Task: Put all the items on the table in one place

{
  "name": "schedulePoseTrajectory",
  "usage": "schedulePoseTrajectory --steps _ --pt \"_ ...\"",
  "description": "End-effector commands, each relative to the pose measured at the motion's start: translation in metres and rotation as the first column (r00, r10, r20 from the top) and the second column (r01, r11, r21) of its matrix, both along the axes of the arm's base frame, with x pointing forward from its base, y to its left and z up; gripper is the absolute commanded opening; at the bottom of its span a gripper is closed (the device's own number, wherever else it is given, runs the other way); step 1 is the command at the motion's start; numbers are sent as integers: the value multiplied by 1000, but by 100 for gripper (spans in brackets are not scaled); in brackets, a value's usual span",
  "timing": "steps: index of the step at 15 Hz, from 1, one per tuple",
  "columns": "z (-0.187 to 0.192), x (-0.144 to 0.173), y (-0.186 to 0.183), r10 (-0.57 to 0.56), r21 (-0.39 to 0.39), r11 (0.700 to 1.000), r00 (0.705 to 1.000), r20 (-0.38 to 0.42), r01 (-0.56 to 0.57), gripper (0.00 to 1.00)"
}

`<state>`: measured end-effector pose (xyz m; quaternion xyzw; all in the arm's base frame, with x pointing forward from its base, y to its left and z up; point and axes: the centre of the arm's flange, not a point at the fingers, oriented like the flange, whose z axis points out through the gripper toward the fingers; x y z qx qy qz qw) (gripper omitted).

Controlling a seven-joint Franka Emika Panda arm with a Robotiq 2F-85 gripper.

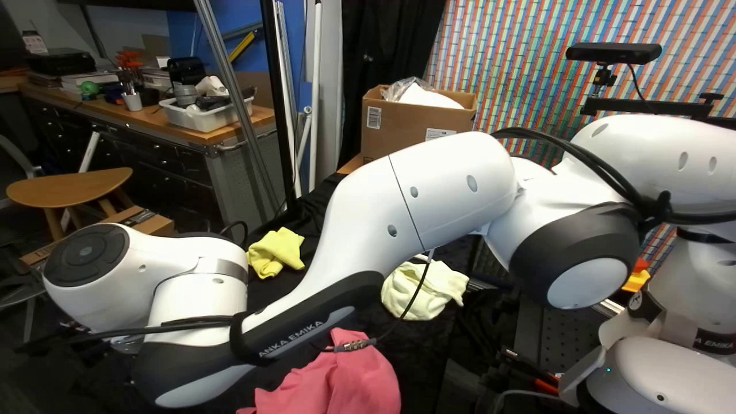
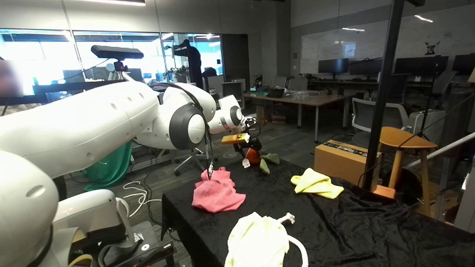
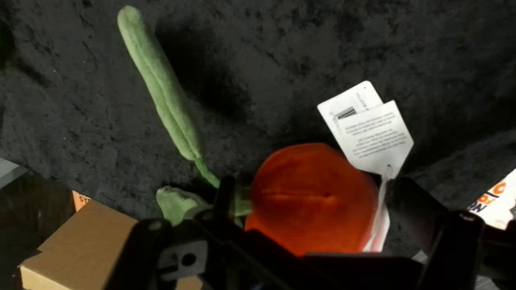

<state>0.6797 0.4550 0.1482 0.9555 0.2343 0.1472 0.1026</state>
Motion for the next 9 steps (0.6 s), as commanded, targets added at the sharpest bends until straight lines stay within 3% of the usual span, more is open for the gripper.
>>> schedulePoseTrajectory --steps 1,3,5,9 --pt "-8 38 9 -48 49 998 998 45 45 100" --pt "-8 43 4 -70 64 996 996 54 67 100" --pt "-7 46 0 -84 76 994 995 55 79 74" --pt "-3 49 -2 -102 78 992 993 56 98 42"
